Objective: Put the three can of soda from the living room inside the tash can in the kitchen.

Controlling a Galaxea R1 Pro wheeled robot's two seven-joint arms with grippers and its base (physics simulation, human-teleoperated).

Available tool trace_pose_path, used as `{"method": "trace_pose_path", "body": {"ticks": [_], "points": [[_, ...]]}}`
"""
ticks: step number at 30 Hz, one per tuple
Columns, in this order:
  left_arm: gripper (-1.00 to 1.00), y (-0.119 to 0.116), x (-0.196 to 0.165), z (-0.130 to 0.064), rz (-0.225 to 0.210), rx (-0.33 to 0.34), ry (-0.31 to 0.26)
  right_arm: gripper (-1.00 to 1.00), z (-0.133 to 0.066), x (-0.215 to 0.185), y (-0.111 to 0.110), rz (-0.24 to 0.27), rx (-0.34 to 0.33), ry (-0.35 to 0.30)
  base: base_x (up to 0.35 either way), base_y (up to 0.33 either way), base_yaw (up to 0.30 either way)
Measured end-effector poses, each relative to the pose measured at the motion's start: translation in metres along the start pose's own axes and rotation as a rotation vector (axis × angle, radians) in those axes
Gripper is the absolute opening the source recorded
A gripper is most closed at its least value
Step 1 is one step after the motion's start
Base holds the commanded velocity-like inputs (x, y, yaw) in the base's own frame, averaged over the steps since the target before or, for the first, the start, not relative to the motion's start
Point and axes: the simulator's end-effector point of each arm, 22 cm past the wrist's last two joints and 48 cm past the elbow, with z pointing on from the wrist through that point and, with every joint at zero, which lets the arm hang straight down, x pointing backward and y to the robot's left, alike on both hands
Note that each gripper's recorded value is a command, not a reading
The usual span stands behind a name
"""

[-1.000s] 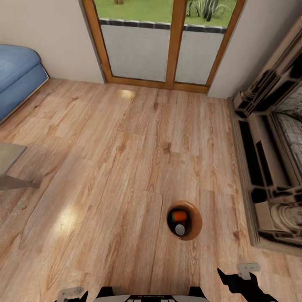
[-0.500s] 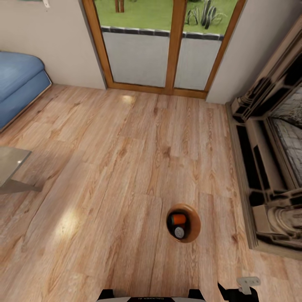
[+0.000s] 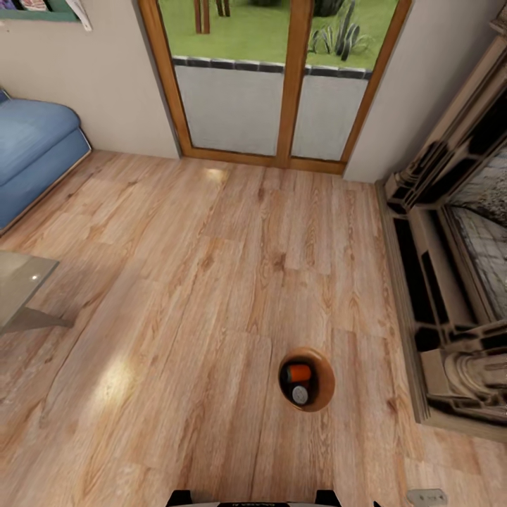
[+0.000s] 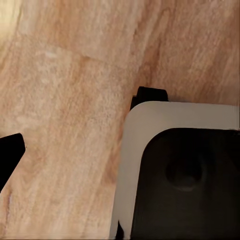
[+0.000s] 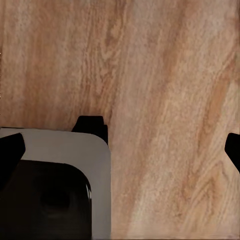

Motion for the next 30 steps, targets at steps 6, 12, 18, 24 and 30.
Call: {"method": "trace_pose_path", "body": {"ticks": [6, 12, 18, 24, 30], "points": [[1.00, 0.002, 0.005, -0.013, -0.002, -0.005, -0.002, 1.00, -0.010, 0.014, 0.000, 0.000, -0.003, 0.003, 0.000, 0.000, 0.000], [1.00, 0.002, 0.001, -0.023, -0.001, -0.005, -0.012, 1.00, -0.020, 0.027, 0.001, -0.015, 0.000, -0.045, 0.000, 0.000, 0.000], [1.00, 0.002, -0.003, -0.032, 0.000, -0.004, -0.022, 1.00, -0.031, 0.036, -0.002, -0.014, 0.019, -0.049, 0.000, 0.000, 0.000], [1.00, 0.001, -0.009, -0.042, 0.001, -0.003, -0.036, 1.00, -0.041, 0.049, -0.001, -0.006, 0.021, -0.030, 0.000, 0.000, 0.000], [1.00, 0.002, -0.012, -0.052, 0.003, -0.004, -0.054, 1.00, -0.056, 0.082, -0.010, 0.006, 0.029, 0.036, 0.000, 0.000, 0.000]]}}
